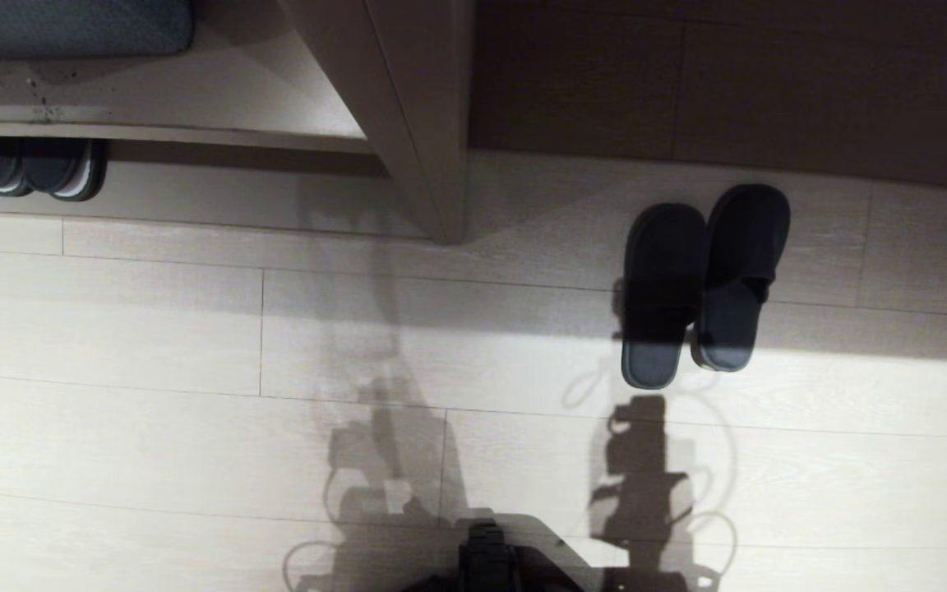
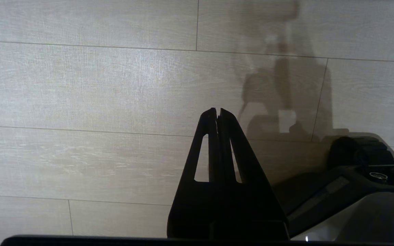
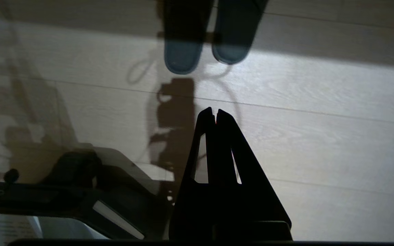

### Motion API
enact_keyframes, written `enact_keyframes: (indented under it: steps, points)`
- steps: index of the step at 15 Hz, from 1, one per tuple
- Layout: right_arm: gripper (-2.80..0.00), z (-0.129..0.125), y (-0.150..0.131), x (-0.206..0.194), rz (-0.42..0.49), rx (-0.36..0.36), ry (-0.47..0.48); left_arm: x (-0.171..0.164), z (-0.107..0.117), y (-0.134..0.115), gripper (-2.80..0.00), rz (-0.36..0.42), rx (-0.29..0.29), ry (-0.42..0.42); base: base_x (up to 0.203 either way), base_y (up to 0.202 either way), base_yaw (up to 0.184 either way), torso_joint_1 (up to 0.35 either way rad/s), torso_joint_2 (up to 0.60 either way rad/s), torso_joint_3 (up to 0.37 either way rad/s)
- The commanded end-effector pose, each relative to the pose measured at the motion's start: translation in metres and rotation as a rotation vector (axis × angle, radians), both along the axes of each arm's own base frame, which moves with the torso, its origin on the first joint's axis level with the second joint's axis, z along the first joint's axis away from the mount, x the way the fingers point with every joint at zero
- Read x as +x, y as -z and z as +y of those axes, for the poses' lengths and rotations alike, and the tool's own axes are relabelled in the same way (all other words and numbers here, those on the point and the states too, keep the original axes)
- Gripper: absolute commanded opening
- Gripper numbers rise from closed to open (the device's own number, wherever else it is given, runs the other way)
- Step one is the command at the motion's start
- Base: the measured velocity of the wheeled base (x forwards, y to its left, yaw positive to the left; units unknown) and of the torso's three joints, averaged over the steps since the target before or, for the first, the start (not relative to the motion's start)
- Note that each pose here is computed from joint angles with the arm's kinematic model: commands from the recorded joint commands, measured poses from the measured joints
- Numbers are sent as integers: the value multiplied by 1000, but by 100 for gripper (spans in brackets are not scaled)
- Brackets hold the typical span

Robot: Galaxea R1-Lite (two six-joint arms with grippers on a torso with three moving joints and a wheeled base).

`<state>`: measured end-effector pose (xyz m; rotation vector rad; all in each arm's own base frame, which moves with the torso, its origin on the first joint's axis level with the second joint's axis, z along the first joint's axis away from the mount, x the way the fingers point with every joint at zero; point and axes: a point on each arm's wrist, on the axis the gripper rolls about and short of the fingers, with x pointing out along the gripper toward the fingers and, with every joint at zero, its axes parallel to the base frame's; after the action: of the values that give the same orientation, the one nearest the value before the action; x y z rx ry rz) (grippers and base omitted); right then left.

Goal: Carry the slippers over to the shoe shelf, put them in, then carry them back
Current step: Pick up the slippers on the floor

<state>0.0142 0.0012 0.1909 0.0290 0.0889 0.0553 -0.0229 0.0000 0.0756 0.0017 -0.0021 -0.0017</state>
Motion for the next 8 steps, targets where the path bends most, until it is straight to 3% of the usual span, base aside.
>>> enact_keyframes:
  steps: [1,4,8]
  points:
    - [-280,2,-14,60,138,-3,-39,0,0,0,-280,1,0,0,0,0,0,0,0,0]
    - [-280,7,-23,137,140,-37,-108,0,0,0,-280,1,0,0,0,0,0,0,0,0]
    - [-280,12,9,206,217,-208,-174,0,0,0,-280,1,0,0,0,0,0,0,0,0]
